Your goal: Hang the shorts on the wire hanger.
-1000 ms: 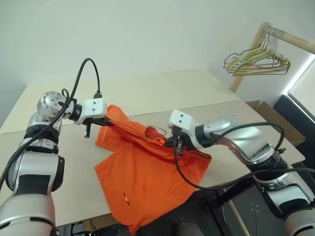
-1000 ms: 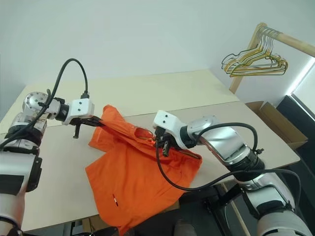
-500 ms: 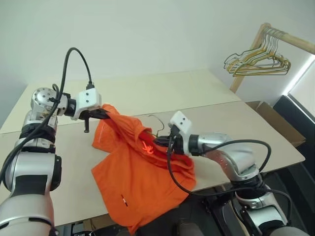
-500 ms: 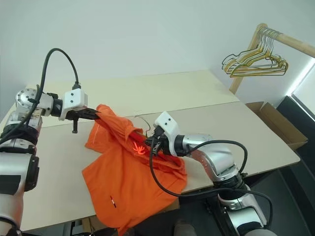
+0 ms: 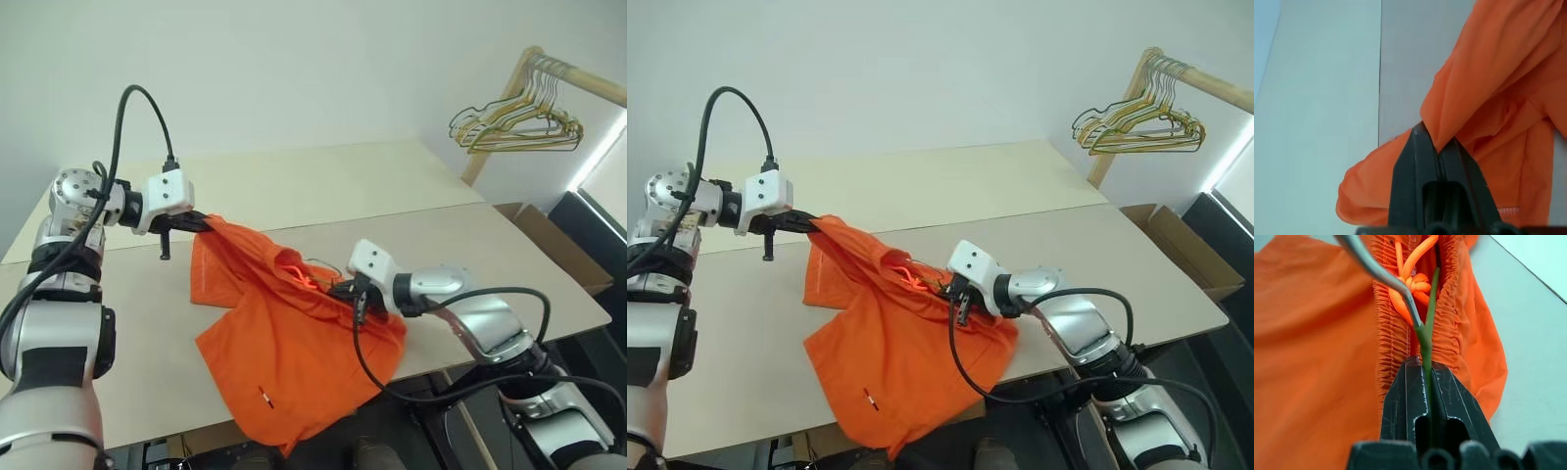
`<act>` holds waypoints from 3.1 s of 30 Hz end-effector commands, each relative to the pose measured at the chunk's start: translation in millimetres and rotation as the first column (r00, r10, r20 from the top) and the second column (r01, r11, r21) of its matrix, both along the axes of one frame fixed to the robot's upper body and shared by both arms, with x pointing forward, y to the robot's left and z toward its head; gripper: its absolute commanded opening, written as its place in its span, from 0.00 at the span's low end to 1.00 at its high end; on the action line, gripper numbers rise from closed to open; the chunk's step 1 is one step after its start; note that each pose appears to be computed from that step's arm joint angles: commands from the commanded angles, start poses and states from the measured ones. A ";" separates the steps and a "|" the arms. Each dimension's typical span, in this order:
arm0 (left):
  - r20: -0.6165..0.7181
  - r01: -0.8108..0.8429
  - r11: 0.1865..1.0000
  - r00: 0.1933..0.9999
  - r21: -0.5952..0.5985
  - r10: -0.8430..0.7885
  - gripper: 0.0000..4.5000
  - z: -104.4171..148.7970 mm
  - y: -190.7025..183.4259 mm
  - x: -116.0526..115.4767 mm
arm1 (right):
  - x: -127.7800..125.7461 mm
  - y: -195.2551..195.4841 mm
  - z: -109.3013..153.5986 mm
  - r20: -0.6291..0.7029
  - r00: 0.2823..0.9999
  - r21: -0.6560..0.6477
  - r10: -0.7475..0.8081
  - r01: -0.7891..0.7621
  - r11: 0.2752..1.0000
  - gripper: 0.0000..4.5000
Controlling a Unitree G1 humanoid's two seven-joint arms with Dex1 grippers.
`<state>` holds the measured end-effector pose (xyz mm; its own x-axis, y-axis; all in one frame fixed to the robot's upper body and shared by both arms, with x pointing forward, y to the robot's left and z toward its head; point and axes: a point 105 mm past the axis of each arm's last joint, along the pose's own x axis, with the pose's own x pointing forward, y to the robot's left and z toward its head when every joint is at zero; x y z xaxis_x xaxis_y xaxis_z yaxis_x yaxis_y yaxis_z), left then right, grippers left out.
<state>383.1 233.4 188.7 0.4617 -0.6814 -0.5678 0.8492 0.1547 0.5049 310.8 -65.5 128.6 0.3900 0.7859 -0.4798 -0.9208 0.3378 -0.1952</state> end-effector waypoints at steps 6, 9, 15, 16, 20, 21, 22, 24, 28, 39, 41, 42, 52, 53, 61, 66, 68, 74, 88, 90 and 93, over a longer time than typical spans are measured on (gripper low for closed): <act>-0.001 0.070 0.998 0.998 -0.005 -0.070 0.09 -11.4 -10.9 -7.6 | 10.1 -6.5 76.8 -0.019 1.000 0.038 0.012 -0.011 0.999 0.00; 0.000 0.082 0.996 0.997 -0.026 -0.082 0.26 -8.9 -17.0 -7.0 | 7.5 -2.0 88.8 -0.051 0.998 0.052 0.034 -0.031 0.998 0.00; 0.061 0.075 0.996 0.996 -0.055 -0.072 0.69 7.2 -20.1 -2.3 | -3.2 0.6 107.1 -0.113 0.987 0.081 0.110 -0.102 0.992 0.00; 0.080 0.076 0.995 0.994 -0.059 -0.071 0.76 11.8 -20.5 -1.1 | -5.2 0.0 110.2 -0.130 0.984 0.085 0.125 -0.114 0.990 0.00; 0.154 0.152 0.981 0.979 -0.124 -0.132 0.99 41.0 -34.2 -2.7 | -7.5 -5.1 124.5 -0.199 0.967 0.106 0.159 -0.140 0.984 0.00; 0.148 0.192 0.971 0.974 -0.142 -0.171 0.99 46.9 -39.8 -6.5 | -6.5 -6.0 128.6 -0.208 0.965 0.111 0.160 -0.140 0.984 0.00; 0.145 0.220 0.963 0.969 -0.154 -0.198 0.99 50.8 -43.5 -9.4 | -5.9 -6.6 131.5 -0.215 0.963 0.115 0.162 -0.139 0.984 0.00; 0.134 0.306 0.932 0.950 -0.193 -0.284 0.99 59.3 -60.7 -17.3 | -4.4 -5.5 140.2 -0.218 0.961 0.113 0.170 -0.148 0.982 0.00; 0.104 0.408 0.893 0.913 -0.192 -0.395 0.99 55.4 -87.3 -28.1 | -1.8 -1.2 144.1 -0.205 0.961 0.073 0.183 -0.171 0.982 0.00; 0.007 0.462 0.883 0.886 -0.081 -0.463 0.99 22.7 -105.9 -26.4 | 0.9 6.6 141.3 -0.196 0.960 0.026 0.199 -0.198 0.980 0.00; 0.012 0.434 0.899 0.901 -0.058 -0.434 0.99 23.1 -95.8 -22.8 | 0.5 4.1 141.4 -0.197 0.961 0.023 0.195 -0.194 0.981 0.00; 0.013 0.412 0.910 0.911 -0.044 -0.412 0.99 23.5 -88.8 -20.6 | 0.1 2.5 141.3 -0.196 0.961 0.022 0.193 -0.192 0.981 0.00; 0.073 0.244 0.970 0.967 0.028 -0.245 0.99 49.8 -37.0 -10.2 | 6.4 -15.5 126.9 -0.172 0.977 -0.052 0.129 -0.140 0.989 0.00; 0.079 0.239 0.971 0.968 0.010 -0.239 0.99 56.7 -36.3 -10.5 | 8.5 -17.9 124.9 -0.163 0.980 -0.066 0.117 -0.129 0.989 0.00; 0.017 0.378 0.921 0.926 -0.092 -0.378 0.99 61.0 -71.0 -30.6 | 17.9 -20.7 121.8 -0.097 0.990 -0.121 0.106 -0.117 0.986 0.00; -0.042 0.452 0.891 0.890 -0.040 -0.453 0.99 32.4 -99.9 -29.9 | 20.1 -15.3 130.5 -0.051 0.991 -0.136 0.125 -0.131 0.982 0.00; -0.048 0.445 0.895 0.894 -0.021 -0.446 0.99 24.0 -107.7 -23.3 | 21.0 -14.9 135.7 -0.024 0.992 -0.150 0.127 -0.129 0.980 0.00; -0.062 0.473 0.879 0.877 -0.051 -0.476 0.99 19.3 -124.4 -21.0 | 23.2 -17.1 146.1 0.026 0.993 -0.167 0.113 -0.107 0.980 0.00; -0.042 0.467 0.883 0.882 -0.036 -0.469 0.12 15.6 -128.2 -17.4 | 24.5 -21.6 145.7 0.034 0.996 -0.177 0.083 -0.076 0.981 0.00; -0.044 0.464 0.885 0.884 -0.037 -0.465 0.02 15.3 -127.3 -17.5 | 25.1 -21.6 145.5 0.038 0.996 -0.174 0.079 -0.072 0.982 0.00; -0.043 0.449 0.893 0.892 -0.033 -0.450 0.00 14.5 -125.5 -16.3 | 26.1 -20.7 147.5 0.070 0.994 -0.157 0.084 -0.073 0.985 0.00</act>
<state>370.2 113.6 194.8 0.0912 -0.8304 -0.5496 0.8832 -0.1875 0.4299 328.1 -76.5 254.9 0.2640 0.7255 -0.6355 -0.9624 0.1543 -0.2237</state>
